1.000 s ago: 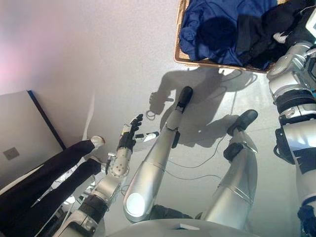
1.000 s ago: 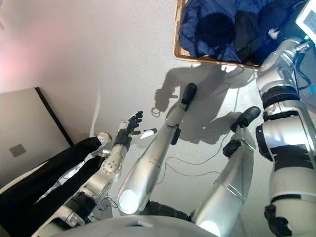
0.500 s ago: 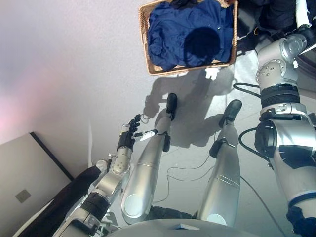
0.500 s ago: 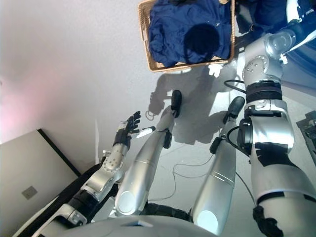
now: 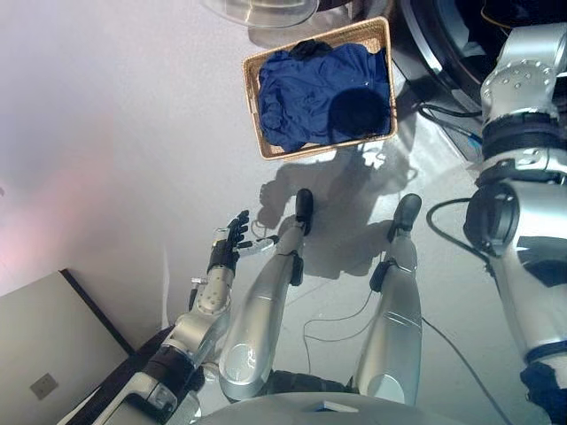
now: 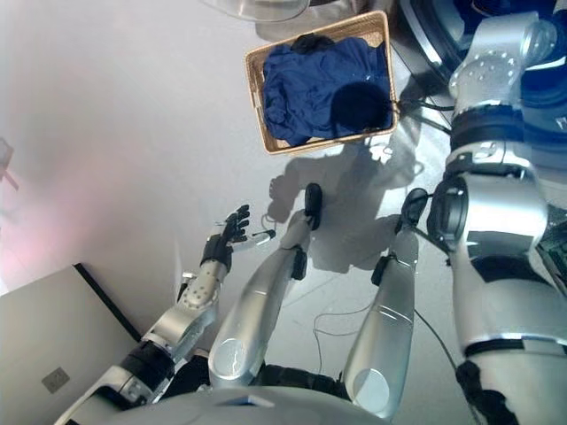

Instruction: Put the clothes in the basket into the washing machine.

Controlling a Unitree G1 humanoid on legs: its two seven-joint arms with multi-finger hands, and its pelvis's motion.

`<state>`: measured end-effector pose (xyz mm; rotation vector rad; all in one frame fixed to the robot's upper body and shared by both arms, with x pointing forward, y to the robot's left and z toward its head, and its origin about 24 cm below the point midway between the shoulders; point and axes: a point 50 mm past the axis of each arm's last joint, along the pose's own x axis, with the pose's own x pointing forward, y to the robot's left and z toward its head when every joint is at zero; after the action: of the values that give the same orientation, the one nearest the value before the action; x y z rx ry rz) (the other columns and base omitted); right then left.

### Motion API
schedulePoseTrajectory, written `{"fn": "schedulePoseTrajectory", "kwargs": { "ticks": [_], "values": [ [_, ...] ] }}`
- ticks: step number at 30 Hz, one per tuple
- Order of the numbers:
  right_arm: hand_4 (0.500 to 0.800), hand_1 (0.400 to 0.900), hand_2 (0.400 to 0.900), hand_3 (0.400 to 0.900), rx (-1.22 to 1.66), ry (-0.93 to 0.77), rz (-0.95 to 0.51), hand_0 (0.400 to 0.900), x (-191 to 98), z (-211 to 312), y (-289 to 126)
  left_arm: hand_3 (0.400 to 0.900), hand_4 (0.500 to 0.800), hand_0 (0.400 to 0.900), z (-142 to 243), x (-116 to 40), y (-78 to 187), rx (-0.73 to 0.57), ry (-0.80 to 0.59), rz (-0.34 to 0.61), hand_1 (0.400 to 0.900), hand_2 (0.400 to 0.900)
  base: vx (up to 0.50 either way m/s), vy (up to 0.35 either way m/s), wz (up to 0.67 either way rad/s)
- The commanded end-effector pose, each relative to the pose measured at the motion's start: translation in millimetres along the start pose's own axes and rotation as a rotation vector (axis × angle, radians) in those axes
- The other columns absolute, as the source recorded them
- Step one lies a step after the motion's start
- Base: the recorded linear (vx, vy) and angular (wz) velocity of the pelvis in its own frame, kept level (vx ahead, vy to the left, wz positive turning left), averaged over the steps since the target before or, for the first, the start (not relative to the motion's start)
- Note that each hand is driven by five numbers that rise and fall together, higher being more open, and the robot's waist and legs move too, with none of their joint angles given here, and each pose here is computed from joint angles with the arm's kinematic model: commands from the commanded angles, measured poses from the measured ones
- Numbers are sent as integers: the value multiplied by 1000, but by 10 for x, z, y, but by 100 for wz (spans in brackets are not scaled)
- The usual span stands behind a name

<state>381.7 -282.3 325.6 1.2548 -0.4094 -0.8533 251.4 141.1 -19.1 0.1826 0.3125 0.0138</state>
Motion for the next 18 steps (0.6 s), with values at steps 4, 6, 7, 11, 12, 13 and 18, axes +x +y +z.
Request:
{"fn": "schedulePoseTrajectory", "kwargs": {
  "ticks": [4, 6, 7, 11, 12, 13, 18],
  "values": [
    [559, 498, 498, 498, 31, -136, 147, 498, 46, 594, 300, 900, 800, 900, -218, -111, 177, 47, 55, 9, 900, 900, 42, 6, 10],
    [800, 900, 900, 900, 39, -125, 147, 900, 70, 615, 291, 900, 800, 900, -235, -118, 178, 49, 60, 3, 900, 900, 37, 5, 7],
    [800, 900, 900, 900, 37, -125, 139, 900, 91, 626, 269, 900, 800, 900, -243, -121, 187, 50, 63, 4, 900, 900, 26, 11, 5],
    [800, 900, 900, 900, 8, -111, 121, 900, 122, 576, 219, 900, 800, 900, -277, -128, 169, 54, 77, -6, 900, 900, 7, 11, -3],
    [800, 900, 900, 900, 0, -107, 116, 900, 128, 560, 207, 900, 800, 900, -273, -129, 164, 54, 76, -8, 900, 900, 6, 19, -6],
    [800, 900, 900, 900, -11, -100, 106, 900, 137, 531, 183, 900, 800, 900, -284, -131, 166, 59, 81, -8, 900, 900, -2, 13, -6],
    [800, 900, 900, 900, -19, -75, 84, 900, 113, 403, 153, 900, 800, 900, -282, -129, 168, 58, 83, -2, 900, 900, -2, 0, -1]
  ]
}}
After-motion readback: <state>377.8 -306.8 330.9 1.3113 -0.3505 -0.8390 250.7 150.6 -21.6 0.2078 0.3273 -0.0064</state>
